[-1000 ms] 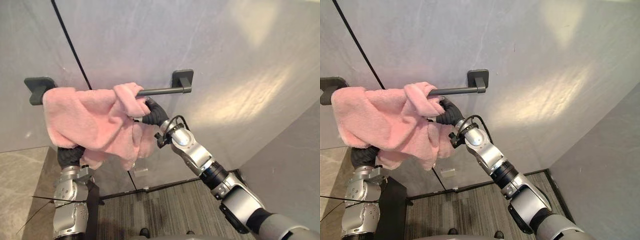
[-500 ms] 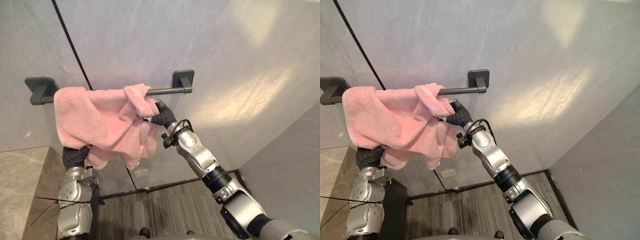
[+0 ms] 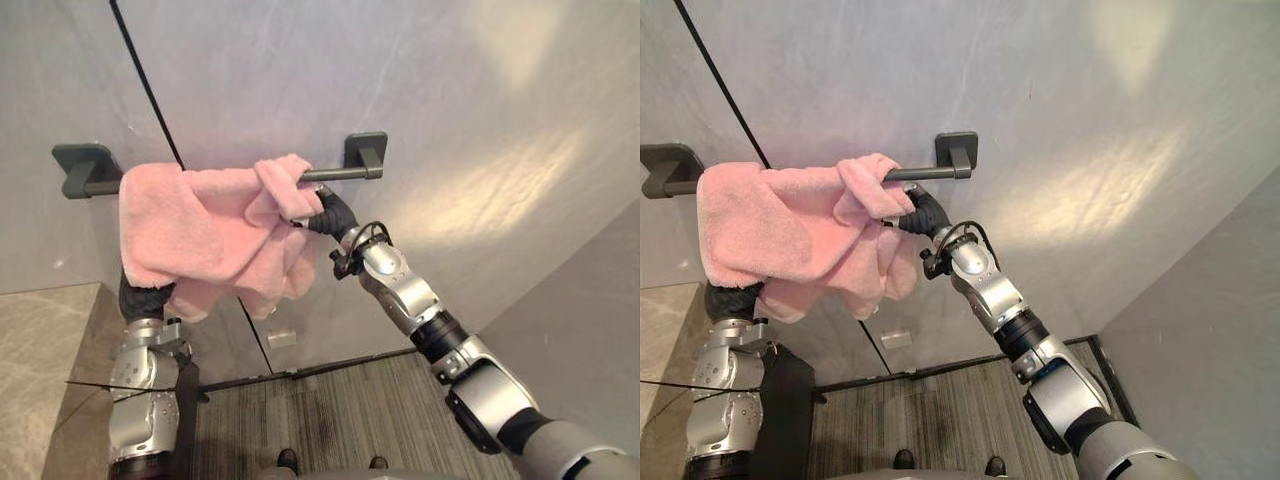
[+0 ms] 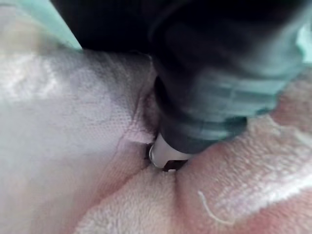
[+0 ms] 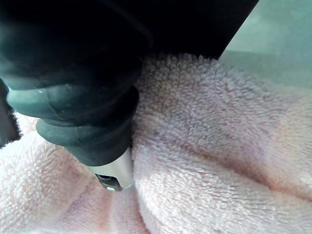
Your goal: Organize washtable
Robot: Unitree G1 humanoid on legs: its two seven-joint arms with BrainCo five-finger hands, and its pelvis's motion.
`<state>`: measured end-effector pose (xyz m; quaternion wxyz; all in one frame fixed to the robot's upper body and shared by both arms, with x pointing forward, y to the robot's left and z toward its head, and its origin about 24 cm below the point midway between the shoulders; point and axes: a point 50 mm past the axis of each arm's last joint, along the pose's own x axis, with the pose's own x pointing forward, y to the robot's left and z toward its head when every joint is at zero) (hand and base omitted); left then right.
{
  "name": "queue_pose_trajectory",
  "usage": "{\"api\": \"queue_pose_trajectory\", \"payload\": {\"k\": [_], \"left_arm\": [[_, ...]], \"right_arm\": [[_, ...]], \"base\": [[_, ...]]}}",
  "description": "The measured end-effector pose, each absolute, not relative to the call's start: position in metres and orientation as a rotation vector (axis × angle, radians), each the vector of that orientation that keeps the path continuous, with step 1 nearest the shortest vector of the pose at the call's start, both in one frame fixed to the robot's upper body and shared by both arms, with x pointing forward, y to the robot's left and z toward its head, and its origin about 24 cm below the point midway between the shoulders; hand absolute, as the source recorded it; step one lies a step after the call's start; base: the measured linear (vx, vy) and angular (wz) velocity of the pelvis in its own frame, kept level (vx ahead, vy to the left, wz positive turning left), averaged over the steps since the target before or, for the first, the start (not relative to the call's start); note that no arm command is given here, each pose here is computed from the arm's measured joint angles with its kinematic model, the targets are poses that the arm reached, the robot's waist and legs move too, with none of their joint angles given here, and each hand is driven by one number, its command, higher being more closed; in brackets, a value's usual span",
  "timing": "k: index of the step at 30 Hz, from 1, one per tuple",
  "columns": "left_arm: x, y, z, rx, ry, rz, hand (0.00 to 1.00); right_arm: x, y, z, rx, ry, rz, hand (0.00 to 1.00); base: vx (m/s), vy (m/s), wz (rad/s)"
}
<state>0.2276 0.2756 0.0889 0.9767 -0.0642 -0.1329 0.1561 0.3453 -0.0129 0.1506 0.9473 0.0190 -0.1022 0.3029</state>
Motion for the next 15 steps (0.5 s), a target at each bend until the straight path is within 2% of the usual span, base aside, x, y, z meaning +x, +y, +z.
{"api": "queue_pose_trajectory", "payload": {"k": [15], "left_arm": [[0.236, 0.288, 0.115, -0.021, -0.327, 0.260, 1.00]], "right_arm": [[0.356, -0.017, 0.164, 0.086, -0.199, 0.640, 1.00]], "base": [[-0.02, -0.011, 0.00]]}}
